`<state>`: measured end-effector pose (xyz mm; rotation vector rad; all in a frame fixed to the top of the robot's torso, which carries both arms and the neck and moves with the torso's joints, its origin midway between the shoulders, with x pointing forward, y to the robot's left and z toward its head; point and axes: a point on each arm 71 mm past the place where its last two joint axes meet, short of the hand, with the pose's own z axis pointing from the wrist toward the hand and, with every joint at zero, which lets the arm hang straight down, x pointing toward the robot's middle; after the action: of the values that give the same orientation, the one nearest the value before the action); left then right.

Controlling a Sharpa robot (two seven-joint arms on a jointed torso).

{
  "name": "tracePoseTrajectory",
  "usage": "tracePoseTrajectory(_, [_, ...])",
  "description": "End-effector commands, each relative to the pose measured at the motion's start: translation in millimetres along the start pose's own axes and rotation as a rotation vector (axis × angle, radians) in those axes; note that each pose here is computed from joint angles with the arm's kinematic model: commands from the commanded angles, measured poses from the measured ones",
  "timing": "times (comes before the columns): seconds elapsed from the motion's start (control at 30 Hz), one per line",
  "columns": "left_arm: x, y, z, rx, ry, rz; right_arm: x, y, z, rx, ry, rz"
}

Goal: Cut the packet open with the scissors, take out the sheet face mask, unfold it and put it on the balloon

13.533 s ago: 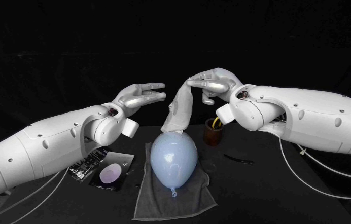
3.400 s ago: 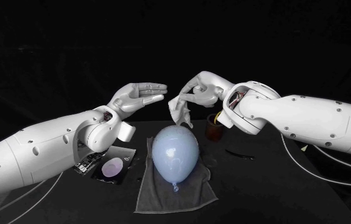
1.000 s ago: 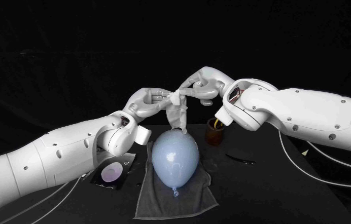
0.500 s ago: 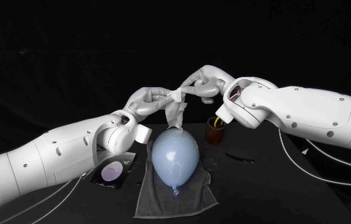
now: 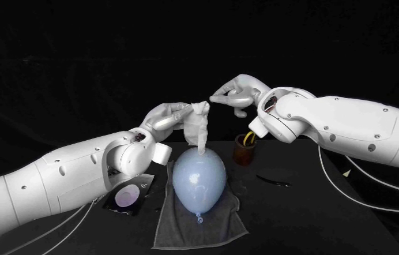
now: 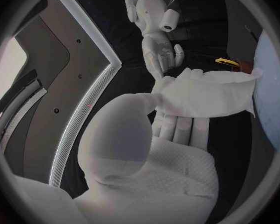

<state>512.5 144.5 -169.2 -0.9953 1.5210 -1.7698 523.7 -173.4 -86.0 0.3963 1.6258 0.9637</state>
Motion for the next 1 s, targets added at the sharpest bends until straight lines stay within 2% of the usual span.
tracePoseTrajectory(0.03, [3.5, 1.1, -0.2, -0.042, 0.015, -0.075, -0.2, -6, 2.3, 0.049, -0.003, -0.003])
tracePoseTrajectory(0.2, [5.0, 1.3, -1.0, -0.055, 0.018, -0.091, 1.4, -9, 3.0, 0.049, -0.012, -0.019])
tracePoseTrajectory(0.3, [4.7, 1.6, -1.5, -0.064, 0.01, -0.096, 0.1, -7, 0.5, 0.005, -0.054, -0.026])
tracePoseTrajectory(0.37, [4.0, 1.8, -1.7, -0.07, -0.002, -0.097, -1.8, -3, -3.4, -0.064, -0.1, -0.043])
tracePoseTrajectory(0.53, [2.4, 2.1, -2.2, -0.08, -0.025, -0.099, -2.2, 13, -25.4, -0.341, -0.233, -0.191])
tracePoseTrajectory(0.57, [2.1, 2.1, -2.4, -0.081, -0.029, -0.1, 0.1, 17, -32.4, -0.403, -0.253, -0.227])
tracePoseTrajectory(0.67, [1.8, 2.0, -2.8, -0.083, -0.035, -0.102, 8.2, 22, -48.6, -0.516, -0.287, -0.287])
tracePoseTrajectory(0.73, [1.8, 1.9, -3.0, -0.083, -0.038, -0.103, 13.8, 24, -57.4, -0.565, -0.303, -0.311])
tracePoseTrajectory(0.87, [2.2, 1.7, -3.5, -0.083, -0.039, -0.109, 22.9, 25, -68.1, -0.619, -0.32, -0.346])
tracePoseTrajectory(1.0, [2.9, 1.5, -4.1, -0.083, -0.041, -0.116, 32.2, 24, -72.3, -0.638, -0.316, -0.373])
